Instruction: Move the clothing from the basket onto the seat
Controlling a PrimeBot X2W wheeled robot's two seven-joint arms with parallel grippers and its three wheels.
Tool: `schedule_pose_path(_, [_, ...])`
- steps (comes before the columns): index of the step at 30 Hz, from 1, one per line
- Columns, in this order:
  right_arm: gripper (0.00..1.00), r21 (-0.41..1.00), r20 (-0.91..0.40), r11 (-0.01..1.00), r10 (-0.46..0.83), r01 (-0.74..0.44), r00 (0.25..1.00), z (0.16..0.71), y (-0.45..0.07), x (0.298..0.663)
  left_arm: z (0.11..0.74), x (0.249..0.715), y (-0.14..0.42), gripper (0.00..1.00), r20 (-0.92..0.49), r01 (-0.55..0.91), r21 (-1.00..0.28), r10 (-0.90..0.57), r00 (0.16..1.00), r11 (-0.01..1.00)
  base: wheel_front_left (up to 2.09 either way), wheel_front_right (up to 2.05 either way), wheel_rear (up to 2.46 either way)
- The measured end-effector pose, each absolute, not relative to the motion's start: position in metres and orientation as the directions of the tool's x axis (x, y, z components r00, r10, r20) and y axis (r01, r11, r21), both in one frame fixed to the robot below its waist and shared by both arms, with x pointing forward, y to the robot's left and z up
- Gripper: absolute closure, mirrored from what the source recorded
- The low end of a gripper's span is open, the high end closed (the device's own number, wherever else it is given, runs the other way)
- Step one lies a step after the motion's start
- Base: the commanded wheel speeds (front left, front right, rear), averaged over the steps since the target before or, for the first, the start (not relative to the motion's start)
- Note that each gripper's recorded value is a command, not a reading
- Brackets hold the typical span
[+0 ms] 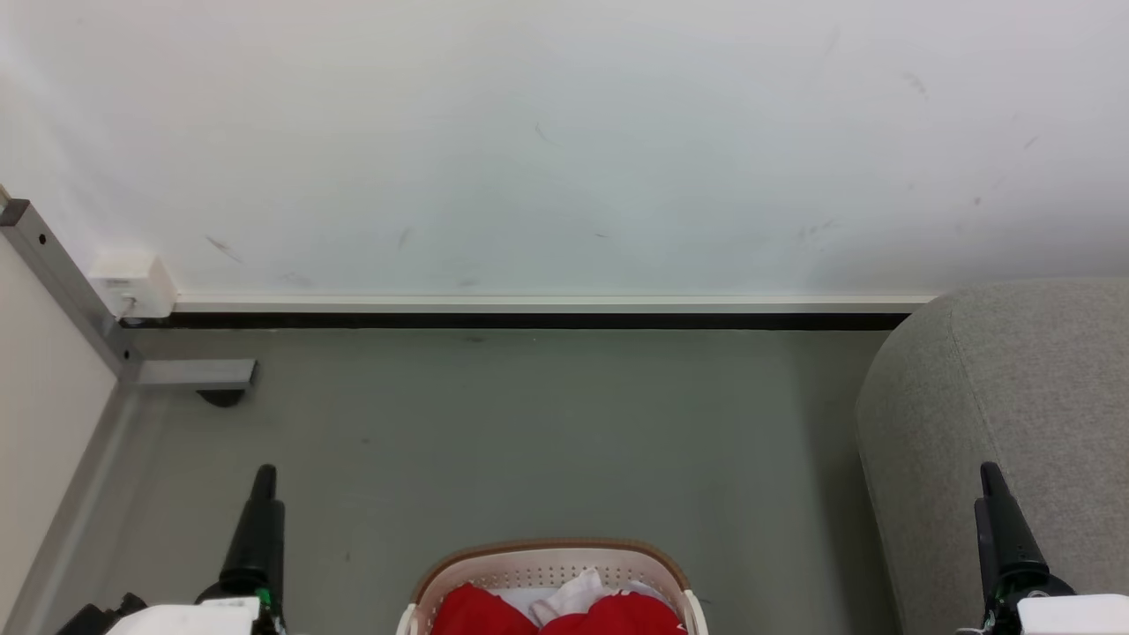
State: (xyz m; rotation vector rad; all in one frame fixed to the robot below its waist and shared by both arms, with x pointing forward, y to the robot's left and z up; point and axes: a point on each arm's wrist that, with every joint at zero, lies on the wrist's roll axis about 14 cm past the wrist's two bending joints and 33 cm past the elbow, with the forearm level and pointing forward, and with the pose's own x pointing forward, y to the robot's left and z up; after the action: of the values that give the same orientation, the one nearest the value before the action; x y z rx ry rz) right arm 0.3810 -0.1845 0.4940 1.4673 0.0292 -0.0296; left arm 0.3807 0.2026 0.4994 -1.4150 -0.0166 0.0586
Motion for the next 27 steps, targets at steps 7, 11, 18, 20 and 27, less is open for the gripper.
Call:
schedule_pose_path(7, [0.00,0.972,0.008,0.235,-0.001,-0.007,1.000,0.509,-0.182,0.384,0.510,0.383,0.201,0.00,0.002,-0.014,-0.955,0.052,0.999,0.295,0.00,0.00,0.00])
schedule_pose_path(11, [0.00,0.944,0.029,0.328,0.013,-0.031,1.000,0.515,-0.177,0.384,0.515,0.384,0.198,0.00,0.012,-0.008,-0.923,0.050,0.999,0.385,0.00,0.00,0.00])
schedule_pose_path(18, [0.00,0.884,0.050,0.463,0.031,-0.058,0.998,0.521,-0.170,0.385,0.521,0.384,0.194,0.00,0.030,0.001,-0.838,0.045,0.999,0.545,0.00,0.00,0.00])
schedule_pose_path(20, [0.00,0.863,0.053,0.502,0.036,-0.064,0.998,0.521,-0.168,0.385,0.524,0.384,0.193,0.00,0.037,0.006,-0.811,0.041,0.998,0.585,0.00,0.00,0.00])
schedule_pose_path(27, [0.00,0.768,0.061,0.635,0.061,-0.085,0.996,0.522,-0.161,0.385,0.530,0.383,0.193,0.00,0.059,0.008,-0.745,0.055,0.997,0.667,0.00,0.00,0.00])
